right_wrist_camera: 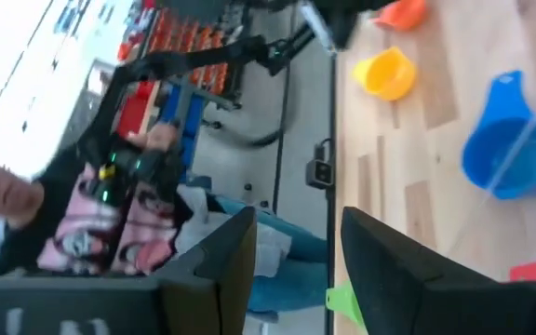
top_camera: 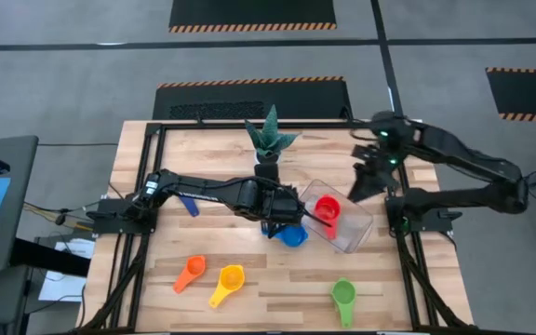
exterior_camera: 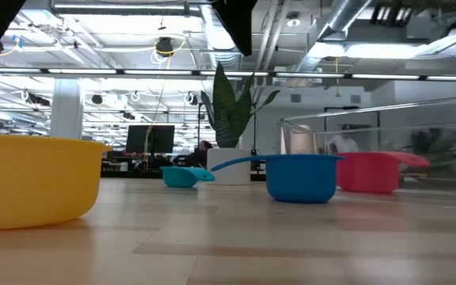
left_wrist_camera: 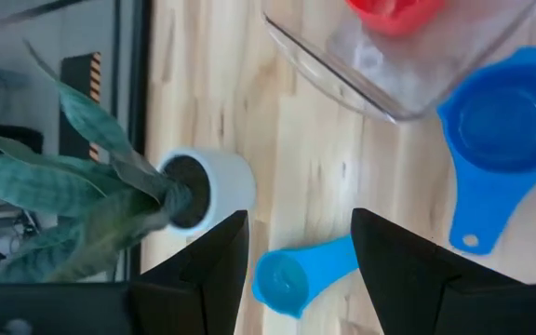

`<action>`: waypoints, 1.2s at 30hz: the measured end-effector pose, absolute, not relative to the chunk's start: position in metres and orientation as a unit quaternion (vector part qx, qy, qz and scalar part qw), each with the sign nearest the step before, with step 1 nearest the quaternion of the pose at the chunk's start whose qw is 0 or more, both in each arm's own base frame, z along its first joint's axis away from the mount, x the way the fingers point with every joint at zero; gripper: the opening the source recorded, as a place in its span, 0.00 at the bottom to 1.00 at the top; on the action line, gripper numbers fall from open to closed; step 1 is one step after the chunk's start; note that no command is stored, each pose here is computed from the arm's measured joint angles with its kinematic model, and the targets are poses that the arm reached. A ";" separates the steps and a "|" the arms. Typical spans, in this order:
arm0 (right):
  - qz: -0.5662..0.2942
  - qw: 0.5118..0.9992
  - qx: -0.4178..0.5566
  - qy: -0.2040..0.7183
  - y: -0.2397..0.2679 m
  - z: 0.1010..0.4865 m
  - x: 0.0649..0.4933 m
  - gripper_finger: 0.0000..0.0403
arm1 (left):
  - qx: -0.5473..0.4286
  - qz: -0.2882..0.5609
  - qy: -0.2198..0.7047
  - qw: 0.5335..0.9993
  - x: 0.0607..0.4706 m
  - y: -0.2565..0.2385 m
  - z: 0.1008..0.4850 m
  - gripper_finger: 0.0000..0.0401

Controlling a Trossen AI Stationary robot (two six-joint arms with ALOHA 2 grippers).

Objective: Nest measuring cups in basket
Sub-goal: Stack the blue measuring cup on top of the red measuring cup

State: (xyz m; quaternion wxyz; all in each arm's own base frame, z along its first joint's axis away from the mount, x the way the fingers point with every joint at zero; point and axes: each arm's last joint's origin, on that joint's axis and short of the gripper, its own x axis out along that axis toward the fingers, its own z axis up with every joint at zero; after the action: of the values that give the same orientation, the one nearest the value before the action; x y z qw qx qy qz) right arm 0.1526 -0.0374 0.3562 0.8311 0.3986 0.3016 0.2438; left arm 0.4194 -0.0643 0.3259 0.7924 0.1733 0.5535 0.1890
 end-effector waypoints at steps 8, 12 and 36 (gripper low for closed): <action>0.229 0.825 0.398 0.330 0.002 0.367 0.106 0.44 | 0.150 0.151 0.591 0.778 0.413 -0.066 0.323 0.46; 0.179 0.811 0.418 0.367 0.012 0.362 0.090 0.44 | 0.127 0.115 0.633 0.755 0.407 -0.068 0.316 0.46; -0.053 0.736 0.380 0.558 0.062 0.329 0.089 0.44 | 0.025 0.189 0.631 0.752 0.298 -0.074 0.332 0.46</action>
State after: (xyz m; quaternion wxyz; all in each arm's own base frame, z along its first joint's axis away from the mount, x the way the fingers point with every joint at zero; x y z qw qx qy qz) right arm 0.0887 0.0624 0.3289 0.7359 0.3803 0.5576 -0.0532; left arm 0.2983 -0.0742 0.3318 0.7520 0.0255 0.6311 0.1887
